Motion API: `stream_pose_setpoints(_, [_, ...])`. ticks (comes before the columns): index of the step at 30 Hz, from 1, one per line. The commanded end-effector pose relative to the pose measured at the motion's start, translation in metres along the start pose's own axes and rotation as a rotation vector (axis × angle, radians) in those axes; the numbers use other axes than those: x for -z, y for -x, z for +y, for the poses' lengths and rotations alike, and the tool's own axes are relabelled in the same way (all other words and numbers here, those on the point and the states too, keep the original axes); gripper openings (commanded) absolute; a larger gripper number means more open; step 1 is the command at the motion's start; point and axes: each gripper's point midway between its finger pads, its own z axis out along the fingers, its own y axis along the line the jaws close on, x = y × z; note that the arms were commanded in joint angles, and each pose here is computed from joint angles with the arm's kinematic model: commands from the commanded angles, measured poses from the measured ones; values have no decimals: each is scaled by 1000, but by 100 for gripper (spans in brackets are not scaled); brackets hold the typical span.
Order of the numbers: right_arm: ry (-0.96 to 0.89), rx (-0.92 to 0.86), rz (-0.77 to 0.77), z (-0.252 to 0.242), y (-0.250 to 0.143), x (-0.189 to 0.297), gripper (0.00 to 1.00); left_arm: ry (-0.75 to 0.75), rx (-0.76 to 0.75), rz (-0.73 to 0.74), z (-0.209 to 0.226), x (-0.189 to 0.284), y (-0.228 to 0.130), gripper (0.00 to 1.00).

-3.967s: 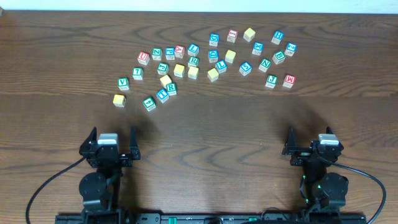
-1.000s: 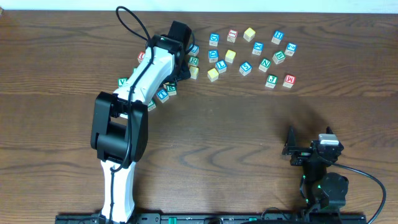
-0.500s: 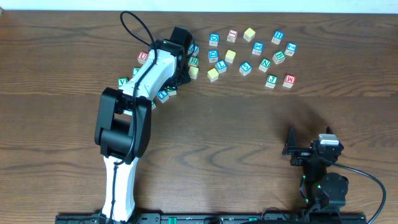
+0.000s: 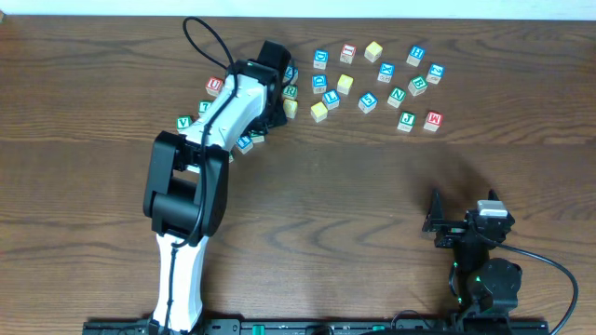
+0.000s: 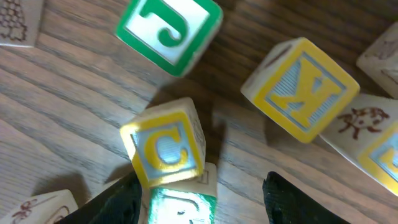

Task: Spell out ROBOT
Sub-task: 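Lower the left gripper and grasp the green R block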

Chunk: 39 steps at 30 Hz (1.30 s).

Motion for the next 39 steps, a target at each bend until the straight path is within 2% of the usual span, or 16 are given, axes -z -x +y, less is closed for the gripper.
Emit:
stream_pose_setpoints(1, [-5, 7, 0, -1, 0, 0, 99, 33, -2, 14, 4, -10, -10, 63])
stream_pose_setpoints(7, [-5, 7, 0, -1, 0, 0, 99, 55, -7, 37, 12, -20, -20, 62])
stream_pose_setpoints(20, [-5, 7, 0, -1, 0, 0, 99, 35, -3, 13, 7, -20, -15, 51])
stream_pose_setpoints(39, [-5, 7, 0, -1, 0, 0, 99, 0, -18, -32, 4, 6, -4, 36])
